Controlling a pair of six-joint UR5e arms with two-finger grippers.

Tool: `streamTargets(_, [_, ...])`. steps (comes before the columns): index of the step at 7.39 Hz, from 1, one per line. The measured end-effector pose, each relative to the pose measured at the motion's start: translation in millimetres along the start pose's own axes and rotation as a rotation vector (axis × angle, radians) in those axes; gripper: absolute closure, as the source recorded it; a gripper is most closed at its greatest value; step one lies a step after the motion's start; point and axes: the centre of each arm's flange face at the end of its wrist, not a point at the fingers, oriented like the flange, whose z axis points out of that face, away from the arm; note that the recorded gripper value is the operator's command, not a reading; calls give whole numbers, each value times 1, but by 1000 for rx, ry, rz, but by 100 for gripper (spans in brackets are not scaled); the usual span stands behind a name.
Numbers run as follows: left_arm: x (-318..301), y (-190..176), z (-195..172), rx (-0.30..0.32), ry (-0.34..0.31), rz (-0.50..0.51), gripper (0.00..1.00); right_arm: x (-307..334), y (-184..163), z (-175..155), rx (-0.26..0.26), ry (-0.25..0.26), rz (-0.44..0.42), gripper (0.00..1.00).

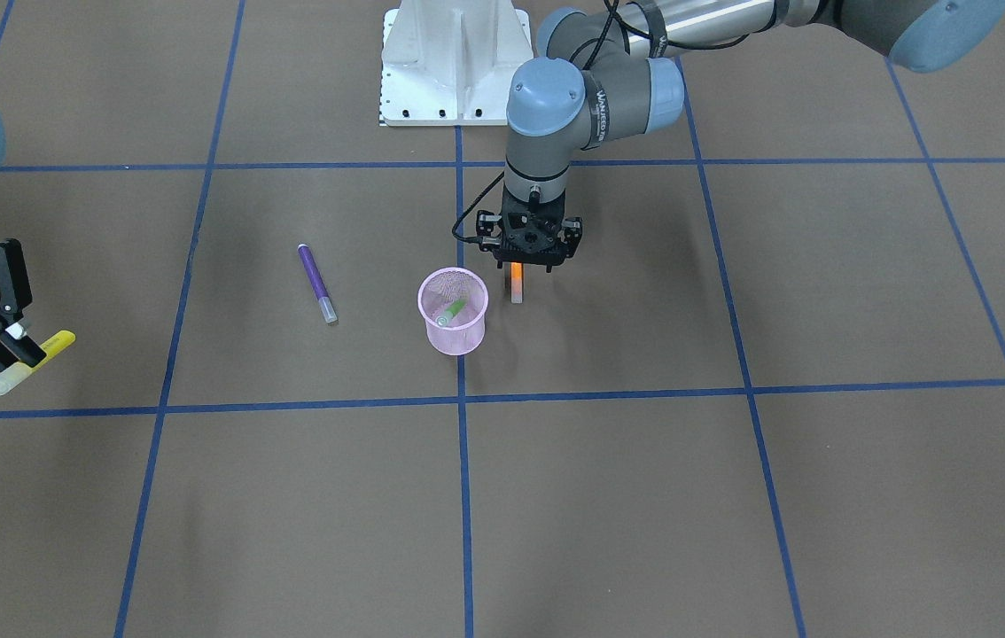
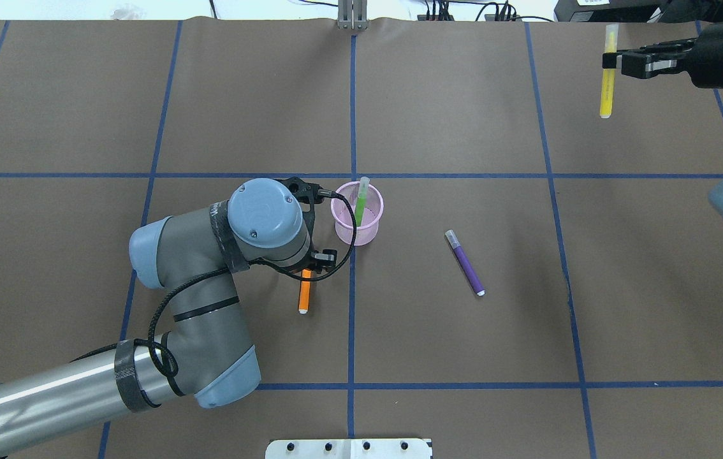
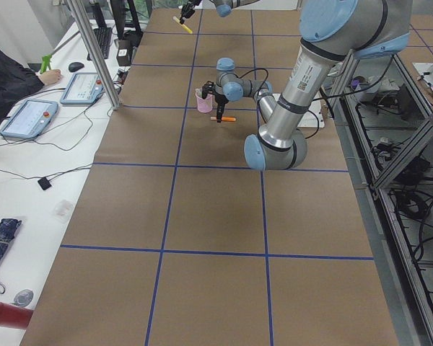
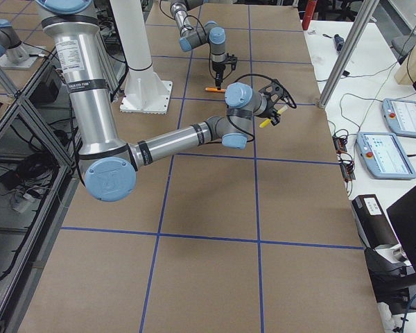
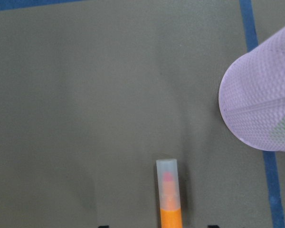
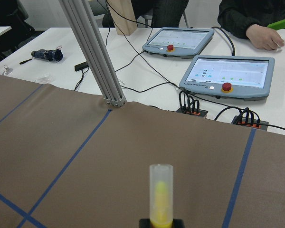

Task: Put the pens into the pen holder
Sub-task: 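Close the left gripper on the orange marker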

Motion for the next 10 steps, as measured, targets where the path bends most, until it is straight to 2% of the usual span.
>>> streamTargets(10, [7, 8, 11, -17, -6, 9, 37, -20, -1, 15, 3, -24, -16, 100])
